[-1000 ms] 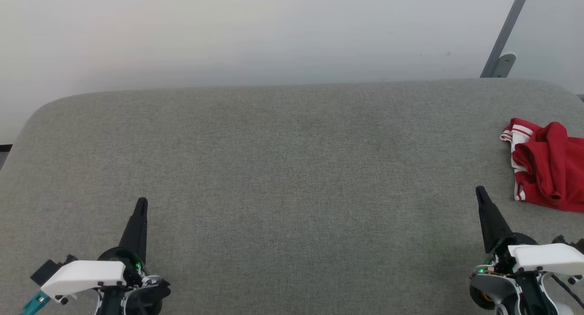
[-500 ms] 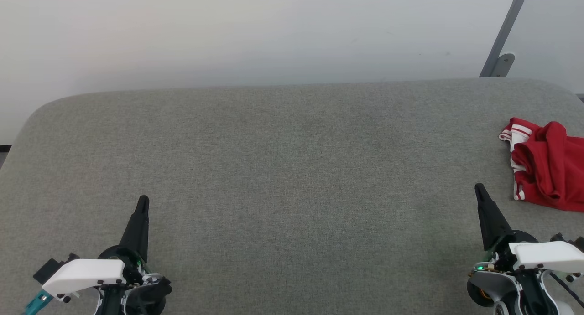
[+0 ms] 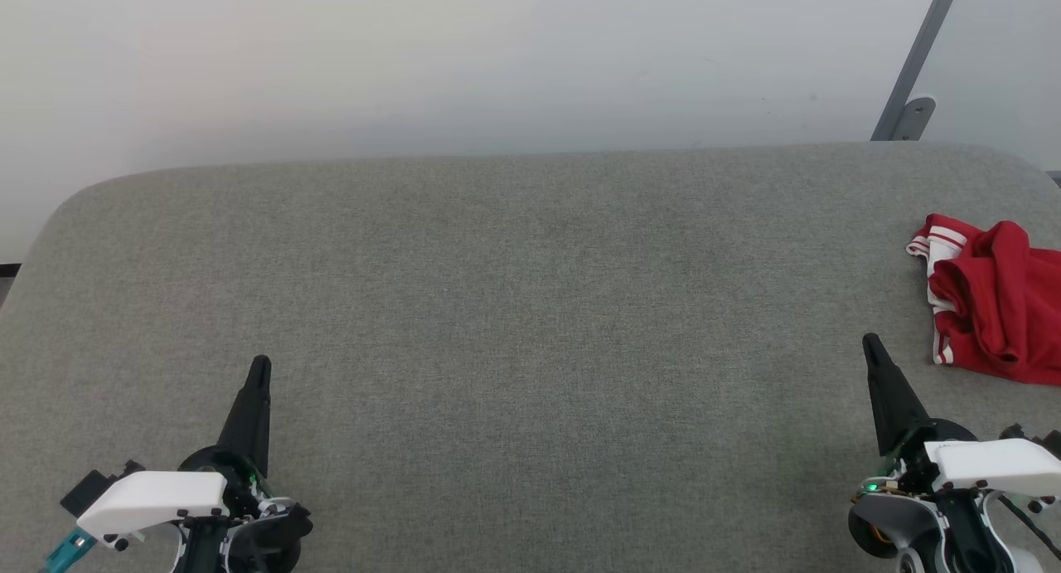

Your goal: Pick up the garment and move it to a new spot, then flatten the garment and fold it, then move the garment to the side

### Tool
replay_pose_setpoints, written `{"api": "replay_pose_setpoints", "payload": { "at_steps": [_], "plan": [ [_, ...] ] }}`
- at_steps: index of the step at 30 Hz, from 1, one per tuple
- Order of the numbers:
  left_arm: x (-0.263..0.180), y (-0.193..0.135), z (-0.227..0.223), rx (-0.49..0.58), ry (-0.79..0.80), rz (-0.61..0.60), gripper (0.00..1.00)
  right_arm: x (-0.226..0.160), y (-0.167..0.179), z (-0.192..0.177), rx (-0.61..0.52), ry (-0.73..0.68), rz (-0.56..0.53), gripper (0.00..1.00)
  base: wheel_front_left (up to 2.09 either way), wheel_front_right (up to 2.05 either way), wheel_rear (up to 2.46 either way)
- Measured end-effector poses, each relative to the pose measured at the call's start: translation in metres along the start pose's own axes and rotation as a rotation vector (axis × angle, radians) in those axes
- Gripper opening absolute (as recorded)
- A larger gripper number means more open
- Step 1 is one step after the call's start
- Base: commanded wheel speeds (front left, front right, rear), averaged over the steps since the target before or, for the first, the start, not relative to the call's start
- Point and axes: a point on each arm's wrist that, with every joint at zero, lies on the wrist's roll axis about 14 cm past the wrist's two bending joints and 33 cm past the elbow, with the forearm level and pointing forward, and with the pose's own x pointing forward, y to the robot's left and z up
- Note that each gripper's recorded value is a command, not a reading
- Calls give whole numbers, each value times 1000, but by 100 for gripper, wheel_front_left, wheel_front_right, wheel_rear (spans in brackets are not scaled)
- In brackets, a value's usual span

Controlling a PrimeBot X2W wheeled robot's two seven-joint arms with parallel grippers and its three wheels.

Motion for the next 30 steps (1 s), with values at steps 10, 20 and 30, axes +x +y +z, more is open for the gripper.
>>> {"api": "replay_pose_setpoints", "payload": {
  "at_steps": [10,20,30],
  "plan": [
    [0,0,0,0,0,0,0,0,0,0,0,0,0,0,0,0,0],
    [0,0,0,0,0,0,0,0,0,0,0,0,0,0,0,0,0],
    [0,0,0,0,0,0,0,0,0,0,0,0,0,0,0,0,0]
  ]
}}
